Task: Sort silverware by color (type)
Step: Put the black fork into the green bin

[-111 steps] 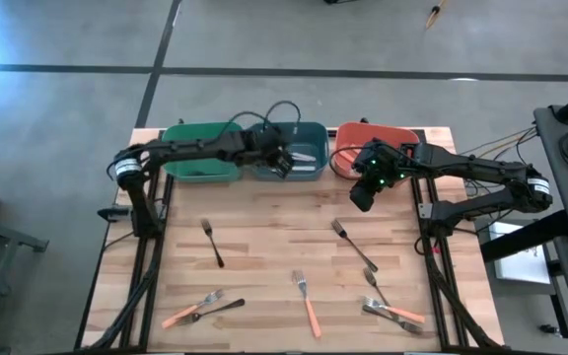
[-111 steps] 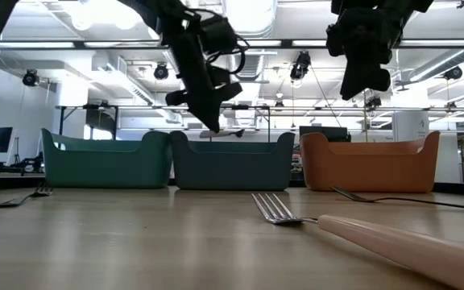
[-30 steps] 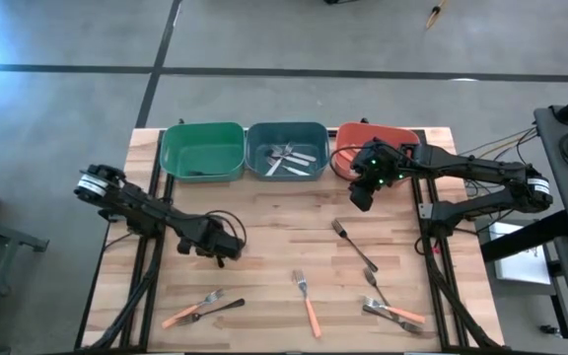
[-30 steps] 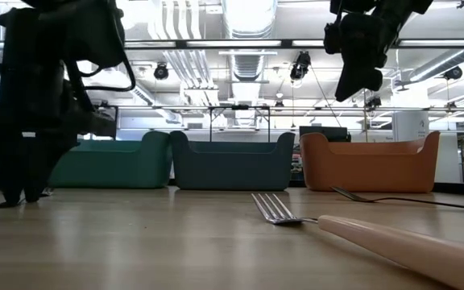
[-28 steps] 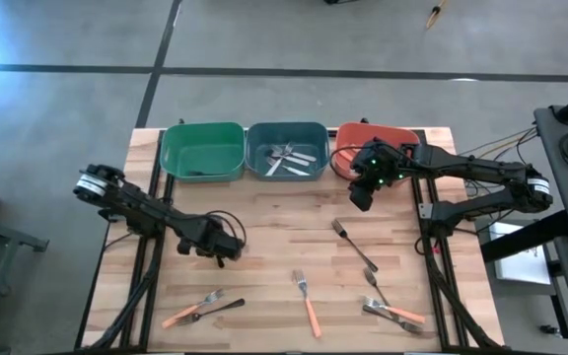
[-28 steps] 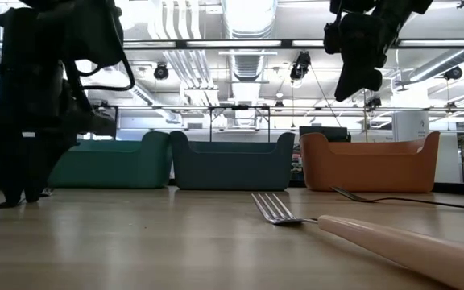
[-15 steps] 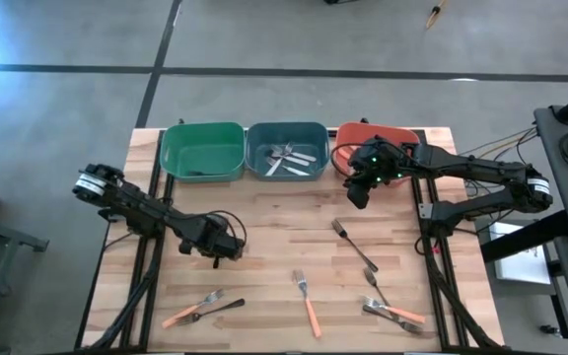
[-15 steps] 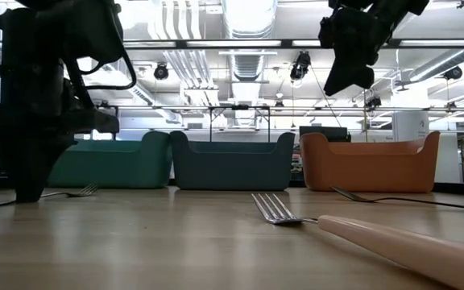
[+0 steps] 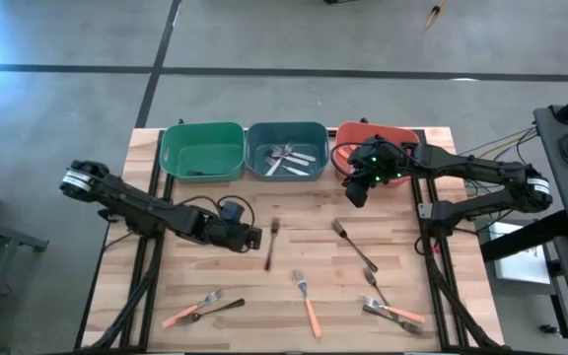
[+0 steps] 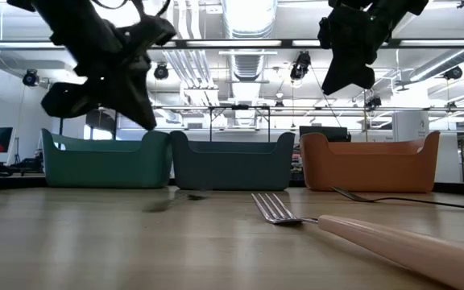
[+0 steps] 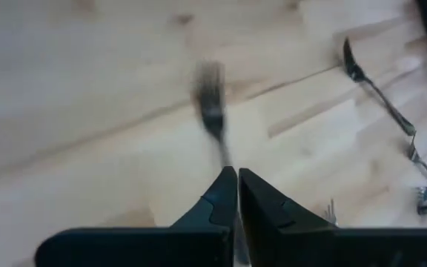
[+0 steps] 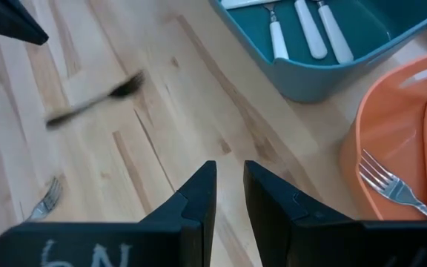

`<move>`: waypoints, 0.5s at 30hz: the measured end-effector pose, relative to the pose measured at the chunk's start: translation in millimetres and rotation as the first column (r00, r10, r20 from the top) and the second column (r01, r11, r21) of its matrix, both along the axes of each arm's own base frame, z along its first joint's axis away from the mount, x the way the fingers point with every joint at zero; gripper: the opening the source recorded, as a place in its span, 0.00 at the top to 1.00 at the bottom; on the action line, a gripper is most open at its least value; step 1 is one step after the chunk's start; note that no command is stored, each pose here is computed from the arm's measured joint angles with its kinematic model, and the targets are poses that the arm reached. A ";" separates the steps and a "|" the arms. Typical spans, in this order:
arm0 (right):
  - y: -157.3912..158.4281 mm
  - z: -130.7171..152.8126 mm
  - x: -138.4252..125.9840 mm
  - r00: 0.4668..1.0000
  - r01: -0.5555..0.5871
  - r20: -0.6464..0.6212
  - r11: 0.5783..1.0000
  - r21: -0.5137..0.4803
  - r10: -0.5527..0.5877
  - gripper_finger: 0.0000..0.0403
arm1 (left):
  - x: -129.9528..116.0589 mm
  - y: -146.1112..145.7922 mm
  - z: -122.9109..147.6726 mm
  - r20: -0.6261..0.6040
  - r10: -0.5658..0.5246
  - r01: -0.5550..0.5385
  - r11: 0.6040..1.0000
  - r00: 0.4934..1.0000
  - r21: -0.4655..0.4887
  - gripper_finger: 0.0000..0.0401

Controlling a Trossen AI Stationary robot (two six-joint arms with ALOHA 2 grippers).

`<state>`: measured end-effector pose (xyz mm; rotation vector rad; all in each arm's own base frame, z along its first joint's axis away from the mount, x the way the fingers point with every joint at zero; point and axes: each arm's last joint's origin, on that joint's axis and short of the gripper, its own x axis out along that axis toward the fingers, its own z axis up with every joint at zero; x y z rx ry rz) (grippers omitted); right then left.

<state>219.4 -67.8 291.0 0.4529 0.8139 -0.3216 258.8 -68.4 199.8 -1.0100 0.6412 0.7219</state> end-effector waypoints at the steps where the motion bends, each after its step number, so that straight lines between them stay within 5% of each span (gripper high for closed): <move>1: 0.0 0.0 0.0 1.000 0.001 0.001 1.000 0.001 -0.001 0.85 | -1.0 1.4 2.4 0.010 -0.005 0.005 1.000 1.000 0.023 1.00; 15: -0.1 0.3 0.4 1.000 0.002 0.005 1.000 -0.001 -0.002 0.85 | 10.2 7.7 -5.3 0.010 -0.024 0.023 0.998 1.000 0.067 0.99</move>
